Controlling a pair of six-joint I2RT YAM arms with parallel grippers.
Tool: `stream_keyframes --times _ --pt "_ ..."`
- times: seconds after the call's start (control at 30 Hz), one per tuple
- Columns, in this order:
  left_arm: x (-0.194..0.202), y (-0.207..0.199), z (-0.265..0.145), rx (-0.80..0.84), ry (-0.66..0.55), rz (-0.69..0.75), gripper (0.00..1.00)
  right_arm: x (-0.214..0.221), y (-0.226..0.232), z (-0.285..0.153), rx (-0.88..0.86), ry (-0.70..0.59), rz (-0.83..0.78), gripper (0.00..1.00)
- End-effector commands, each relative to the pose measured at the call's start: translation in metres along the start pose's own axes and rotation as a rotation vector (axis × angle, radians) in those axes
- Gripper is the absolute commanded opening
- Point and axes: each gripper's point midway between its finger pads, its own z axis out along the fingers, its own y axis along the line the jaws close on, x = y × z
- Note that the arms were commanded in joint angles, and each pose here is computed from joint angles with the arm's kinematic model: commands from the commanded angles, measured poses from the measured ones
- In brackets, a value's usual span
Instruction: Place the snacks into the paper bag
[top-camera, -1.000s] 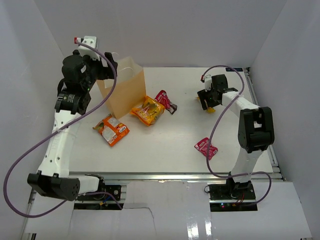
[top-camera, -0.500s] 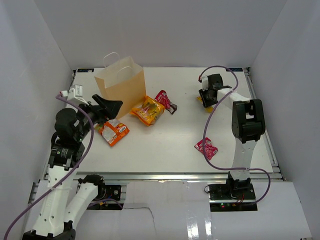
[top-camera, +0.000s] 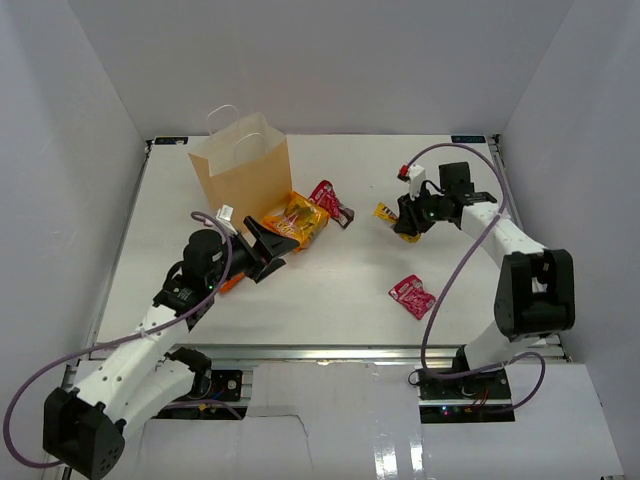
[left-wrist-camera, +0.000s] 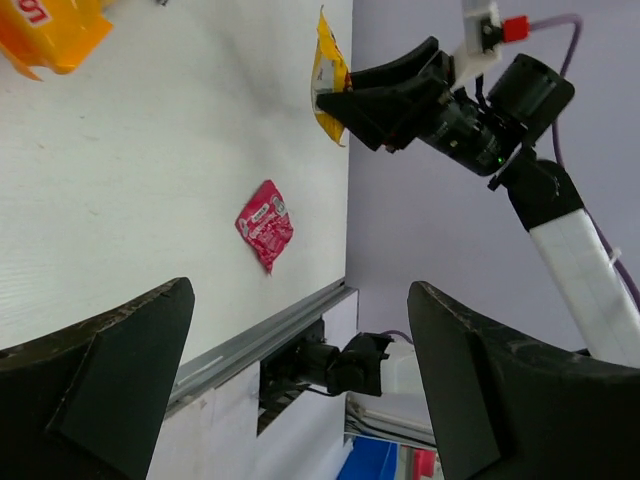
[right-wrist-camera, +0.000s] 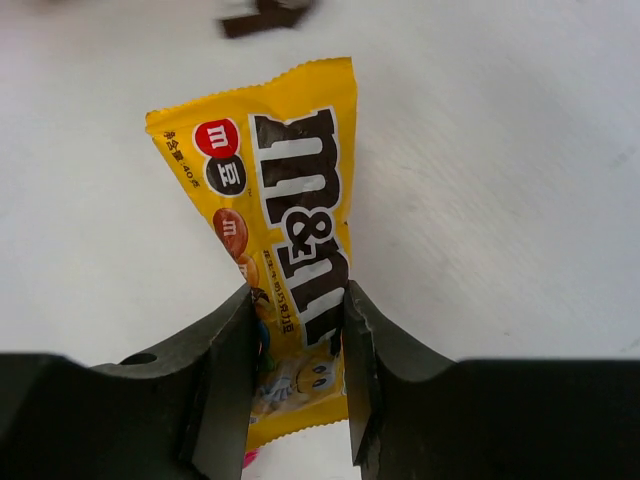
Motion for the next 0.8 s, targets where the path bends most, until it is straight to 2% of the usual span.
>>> stream_keyframes --times 0.0,0.17,0.3,0.37,0.63,0.67,0.7,0.77 --pt "0.001 -0.012 0.023 0.048 -0.035 -0.06 0.98 -0.015 0.076 -0.026 -0.281 -0.134 -0.14 0.18" --pt "0.023 -0.002 0.067 -0.01 0.036 -0.09 0.98 -0.007 0.127 -0.03 -0.357 -0.113 -0.196 0.19" --pt "0.036 -0.013 0.095 -0.017 0.095 -0.034 0.98 -0.011 0.156 -0.029 -0.375 -0.103 -0.227 0.19" --pt "0.042 -0.024 0.104 0.0 0.12 -0.016 0.98 -0.012 0.169 -0.027 -0.395 -0.097 -0.243 0.19" --pt "0.07 -0.013 0.115 -0.019 0.188 -0.034 0.97 -0.022 0.193 -0.019 -0.425 -0.086 -0.275 0.2" --pt "0.072 -0.012 0.115 -0.022 0.192 -0.042 0.93 -0.024 0.193 -0.019 -0.425 -0.09 -0.277 0.2" --pt "0.074 -0.009 0.116 -0.026 0.196 -0.047 0.84 -0.026 0.194 -0.019 -0.424 -0.094 -0.279 0.2" --pt "0.078 -0.007 0.116 -0.029 0.206 -0.057 0.76 -0.033 0.195 -0.019 -0.424 -0.105 -0.282 0.2"
